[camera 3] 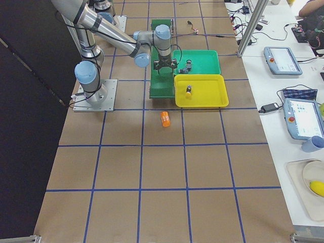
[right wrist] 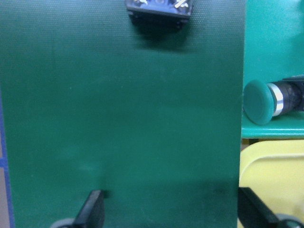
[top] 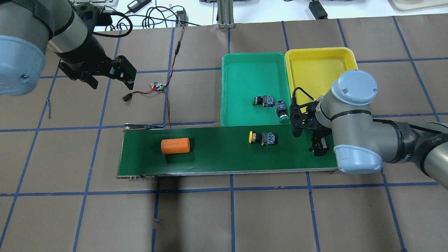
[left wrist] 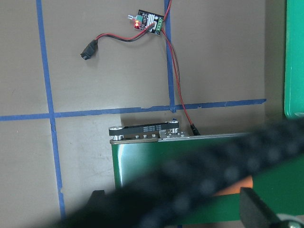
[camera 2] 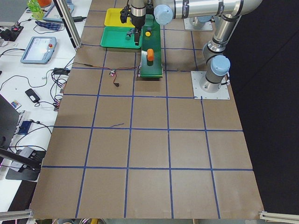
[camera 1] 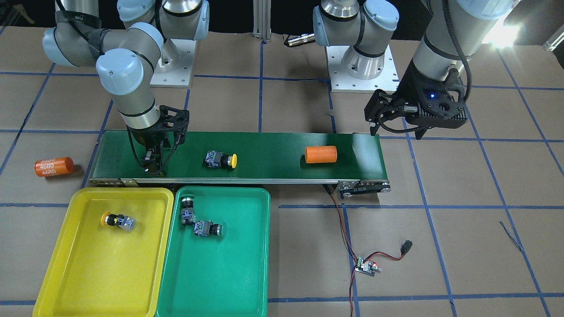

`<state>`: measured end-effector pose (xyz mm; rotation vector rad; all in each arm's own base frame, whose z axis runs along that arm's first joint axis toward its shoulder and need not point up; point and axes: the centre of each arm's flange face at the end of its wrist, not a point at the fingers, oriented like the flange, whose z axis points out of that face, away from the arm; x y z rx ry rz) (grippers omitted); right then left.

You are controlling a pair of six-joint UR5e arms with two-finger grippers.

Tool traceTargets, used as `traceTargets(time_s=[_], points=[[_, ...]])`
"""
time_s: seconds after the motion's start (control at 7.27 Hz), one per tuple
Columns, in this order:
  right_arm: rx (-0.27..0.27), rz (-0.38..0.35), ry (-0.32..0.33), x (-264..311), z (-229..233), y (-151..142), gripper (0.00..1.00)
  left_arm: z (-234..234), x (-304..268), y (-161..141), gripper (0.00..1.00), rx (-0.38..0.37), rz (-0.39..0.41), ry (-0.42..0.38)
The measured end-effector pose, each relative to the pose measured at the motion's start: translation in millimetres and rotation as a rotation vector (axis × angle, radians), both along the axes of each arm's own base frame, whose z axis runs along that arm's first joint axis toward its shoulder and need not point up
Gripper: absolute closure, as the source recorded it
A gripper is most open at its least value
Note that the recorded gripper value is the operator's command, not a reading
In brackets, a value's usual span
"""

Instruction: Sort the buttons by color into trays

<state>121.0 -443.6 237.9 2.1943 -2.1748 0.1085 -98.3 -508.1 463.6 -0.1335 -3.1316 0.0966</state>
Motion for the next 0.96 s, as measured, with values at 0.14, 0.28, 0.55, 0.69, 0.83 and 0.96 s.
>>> traceTargets(time_s=[0.14,0.28,0.55,0.69,0.83,0.96], points=[[0.0,0.001,0.0,0.0,0.0,-0.1,0.0,0.5,0.1,-0.3,0.0,-0.001,0.0,-0.001],[0.0,0.001,-0.001,0.1,-0.1,0.0,0.0,0.9,-0.1,-0.7,0.0,-0.001,0.001,-0.002],[0.001,0.001,-0.002,0.2,-0.4,0.3,0.0,3.8,0.0,-2.3,0.0,-0.007,0.002,-0.004],[0.0,0.001,-0.003,0.3,-0.1,0.4,0.0,4.4,0.1,-3.0,0.0,-0.007,0.003,-0.005],[0.0,0.001,-0.003,0.3,0.0,0.4,0.0,3.5,0.2,-3.4,0.0,0.0,0.004,-0.005],[-0.001,0.001,-0.004,0.5,0.3,0.5,0.0,2.2,1.3,-4.0,0.0,0.011,0.006,-0.004]])
